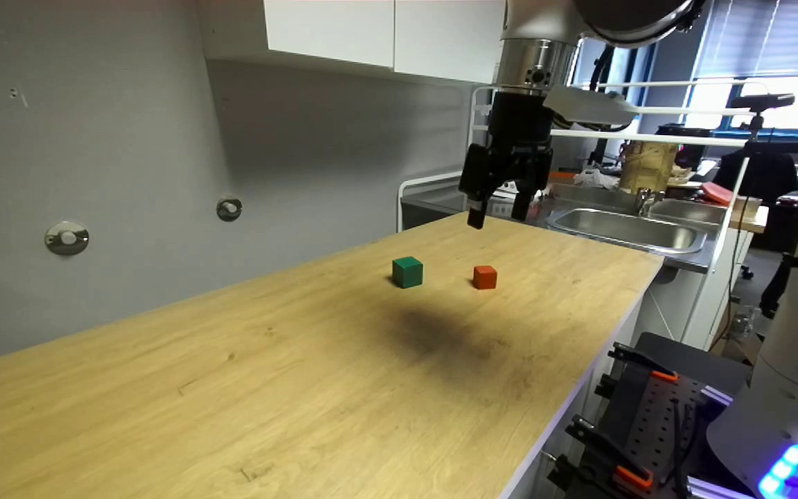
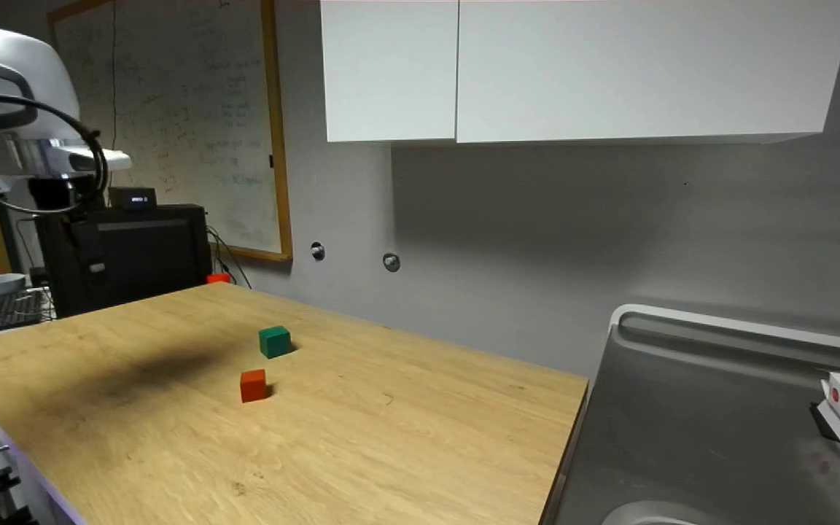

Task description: Put the orange cube on top of the green cube

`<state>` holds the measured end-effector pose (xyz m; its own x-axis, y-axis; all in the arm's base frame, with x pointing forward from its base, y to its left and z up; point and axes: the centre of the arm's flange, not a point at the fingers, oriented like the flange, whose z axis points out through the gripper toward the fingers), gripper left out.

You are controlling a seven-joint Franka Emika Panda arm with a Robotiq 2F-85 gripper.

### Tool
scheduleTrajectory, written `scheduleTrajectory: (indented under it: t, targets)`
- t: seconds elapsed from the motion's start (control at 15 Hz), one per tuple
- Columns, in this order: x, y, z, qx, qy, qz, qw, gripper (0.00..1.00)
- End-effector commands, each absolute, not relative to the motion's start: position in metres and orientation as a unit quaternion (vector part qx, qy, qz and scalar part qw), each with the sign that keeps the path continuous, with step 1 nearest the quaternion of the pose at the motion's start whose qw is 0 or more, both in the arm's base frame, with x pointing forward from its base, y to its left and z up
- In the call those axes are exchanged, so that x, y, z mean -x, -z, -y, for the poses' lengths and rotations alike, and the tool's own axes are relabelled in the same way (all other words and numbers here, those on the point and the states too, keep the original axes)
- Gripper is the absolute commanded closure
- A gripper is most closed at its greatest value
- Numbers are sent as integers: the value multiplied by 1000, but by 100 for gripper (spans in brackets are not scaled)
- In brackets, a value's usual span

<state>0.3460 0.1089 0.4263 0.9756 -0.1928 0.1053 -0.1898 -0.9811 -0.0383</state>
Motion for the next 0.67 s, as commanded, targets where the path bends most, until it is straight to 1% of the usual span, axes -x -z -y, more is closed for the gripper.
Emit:
scheduleTrajectory:
  t: [0.0, 0.33, 0.6]
  targets:
    - [-394, -423, -49, 984, 76, -156, 34, 0]
    - [-436, -399, 37, 963, 87, -246, 59, 0]
    - [-462, -362, 81, 950, 68, -297, 72, 0]
